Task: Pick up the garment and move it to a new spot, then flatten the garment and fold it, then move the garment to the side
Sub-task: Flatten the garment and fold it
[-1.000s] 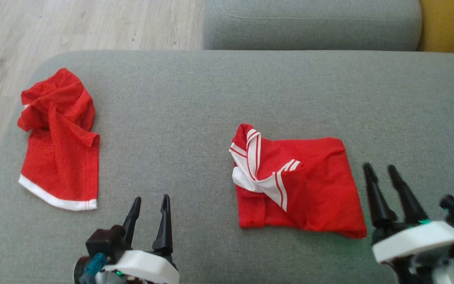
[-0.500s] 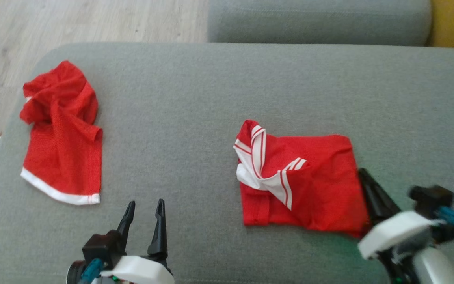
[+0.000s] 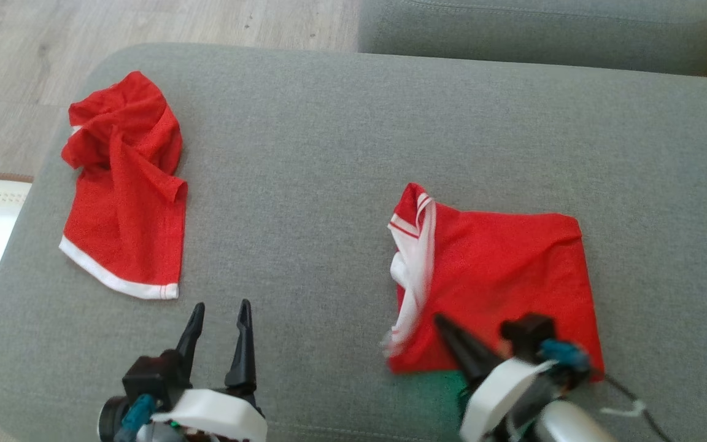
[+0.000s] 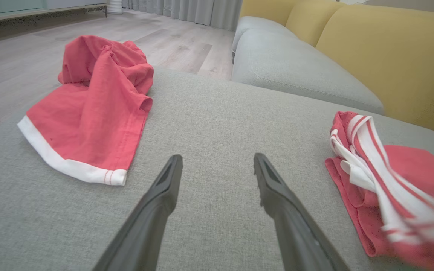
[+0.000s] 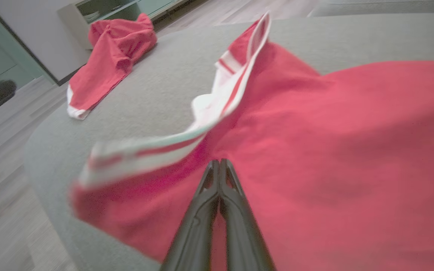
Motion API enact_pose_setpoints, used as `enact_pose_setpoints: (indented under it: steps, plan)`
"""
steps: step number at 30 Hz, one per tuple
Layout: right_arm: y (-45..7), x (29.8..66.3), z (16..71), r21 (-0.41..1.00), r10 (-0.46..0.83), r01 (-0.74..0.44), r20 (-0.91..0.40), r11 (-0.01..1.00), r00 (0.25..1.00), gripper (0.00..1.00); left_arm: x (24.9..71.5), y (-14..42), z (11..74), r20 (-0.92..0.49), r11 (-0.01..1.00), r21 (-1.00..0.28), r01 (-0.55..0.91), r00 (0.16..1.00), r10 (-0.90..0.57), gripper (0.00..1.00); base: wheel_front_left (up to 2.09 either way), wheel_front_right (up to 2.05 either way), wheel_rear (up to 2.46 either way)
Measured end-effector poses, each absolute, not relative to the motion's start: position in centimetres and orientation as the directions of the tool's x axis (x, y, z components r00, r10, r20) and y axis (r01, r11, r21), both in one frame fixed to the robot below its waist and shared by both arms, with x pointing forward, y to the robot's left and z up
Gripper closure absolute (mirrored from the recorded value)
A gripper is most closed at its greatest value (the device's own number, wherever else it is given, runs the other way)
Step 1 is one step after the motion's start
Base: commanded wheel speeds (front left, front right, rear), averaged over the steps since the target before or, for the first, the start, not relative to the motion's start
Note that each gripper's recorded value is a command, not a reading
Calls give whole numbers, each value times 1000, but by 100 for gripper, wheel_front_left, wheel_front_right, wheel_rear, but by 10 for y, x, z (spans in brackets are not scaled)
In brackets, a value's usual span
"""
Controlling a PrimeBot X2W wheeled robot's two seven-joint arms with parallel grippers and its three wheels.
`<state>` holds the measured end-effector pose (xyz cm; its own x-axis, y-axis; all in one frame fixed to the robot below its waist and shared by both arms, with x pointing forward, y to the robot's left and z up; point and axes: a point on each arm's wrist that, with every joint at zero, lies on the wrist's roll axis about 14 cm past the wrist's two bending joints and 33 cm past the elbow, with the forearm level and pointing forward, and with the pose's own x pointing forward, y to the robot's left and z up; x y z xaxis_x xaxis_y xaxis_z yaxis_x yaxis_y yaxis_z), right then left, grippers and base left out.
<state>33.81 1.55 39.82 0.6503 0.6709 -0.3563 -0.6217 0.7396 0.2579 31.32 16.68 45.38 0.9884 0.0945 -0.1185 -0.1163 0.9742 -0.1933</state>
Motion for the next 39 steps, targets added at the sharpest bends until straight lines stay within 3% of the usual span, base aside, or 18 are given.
enact_pose_setpoints:
  steps: [4,9,18,20,24,25,27,28,39]
  plan:
    - [39,313,393,281,733,-686,-388,671,558,100,313,171,455,-114,973,-192,-129,988,108,0,0,0,0]
    - [44,313,401,283,752,-704,-366,651,548,100,314,171,456,-110,973,-193,-127,988,107,0,0,0,0]
    - [4,370,457,222,654,-618,-169,754,737,100,315,168,461,-93,973,-197,-118,990,101,0,0,0,0]
    - [-37,384,473,197,546,-521,-100,830,832,100,314,166,466,-77,974,-200,-109,992,95,0,0,0,0]
    - [-86,376,464,184,413,-391,-100,902,905,100,313,166,469,-65,976,-197,-97,994,85,0,0,0,0]
    - [-97,373,462,174,386,-365,-102,915,917,79,311,166,467,-67,977,-192,-94,994,82,0,0,0,0]
    - [-116,367,460,159,332,-315,-97,936,938,5,305,166,464,-75,979,-181,-88,994,76,0,0,0,0]
    - [-123,364,460,147,313,-298,-94,943,945,0,302,165,462,-79,981,-178,-81,995,67,0,0,0,0]
    - [-170,338,451,140,167,-152,-104,978,980,0,292,173,464,-59,988,-146,-57,997,49,0,0,0,0]
